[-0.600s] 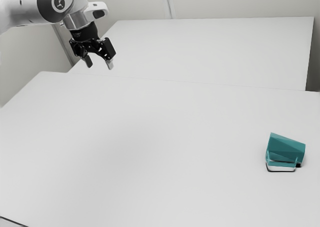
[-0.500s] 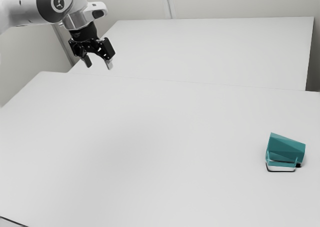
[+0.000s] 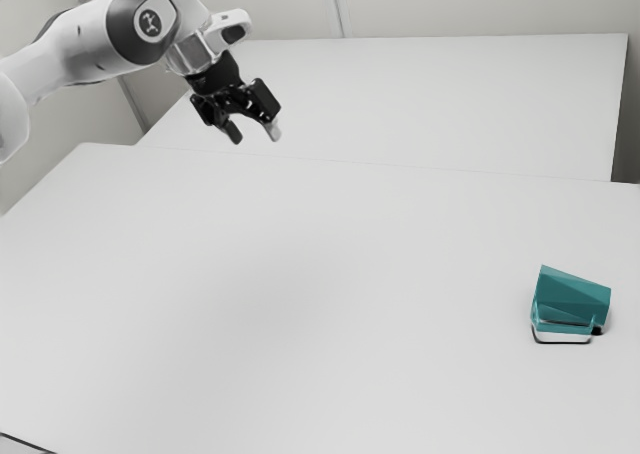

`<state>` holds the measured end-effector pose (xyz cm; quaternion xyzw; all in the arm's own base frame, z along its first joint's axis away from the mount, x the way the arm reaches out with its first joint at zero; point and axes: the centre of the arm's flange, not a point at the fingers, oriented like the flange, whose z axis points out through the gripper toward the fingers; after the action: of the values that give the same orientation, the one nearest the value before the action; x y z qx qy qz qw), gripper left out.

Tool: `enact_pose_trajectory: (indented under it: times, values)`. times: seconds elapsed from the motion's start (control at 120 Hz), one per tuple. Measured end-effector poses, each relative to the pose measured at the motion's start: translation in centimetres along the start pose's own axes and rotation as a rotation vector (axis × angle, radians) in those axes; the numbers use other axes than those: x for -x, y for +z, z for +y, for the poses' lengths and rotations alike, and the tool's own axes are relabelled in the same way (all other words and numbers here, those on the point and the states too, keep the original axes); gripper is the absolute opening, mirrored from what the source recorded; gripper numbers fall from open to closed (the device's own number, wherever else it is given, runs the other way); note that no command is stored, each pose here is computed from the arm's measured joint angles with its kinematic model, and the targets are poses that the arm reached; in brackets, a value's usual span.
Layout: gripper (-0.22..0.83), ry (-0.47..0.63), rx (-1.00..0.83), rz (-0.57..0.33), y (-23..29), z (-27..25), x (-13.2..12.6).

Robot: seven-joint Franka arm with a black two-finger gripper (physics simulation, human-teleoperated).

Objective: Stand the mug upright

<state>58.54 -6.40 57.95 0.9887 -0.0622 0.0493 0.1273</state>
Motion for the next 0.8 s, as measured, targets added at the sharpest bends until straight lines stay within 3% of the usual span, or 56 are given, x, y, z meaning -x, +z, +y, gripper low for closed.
enact_pose_trajectory:
  times: [0.467,0.8]
  values:
    - [0.59,-0.135,0.328,0.124,9.5,-0.2,-1.7]
    - [0.57,-0.203,0.588,0.142,17.6,1.2,-2.0]
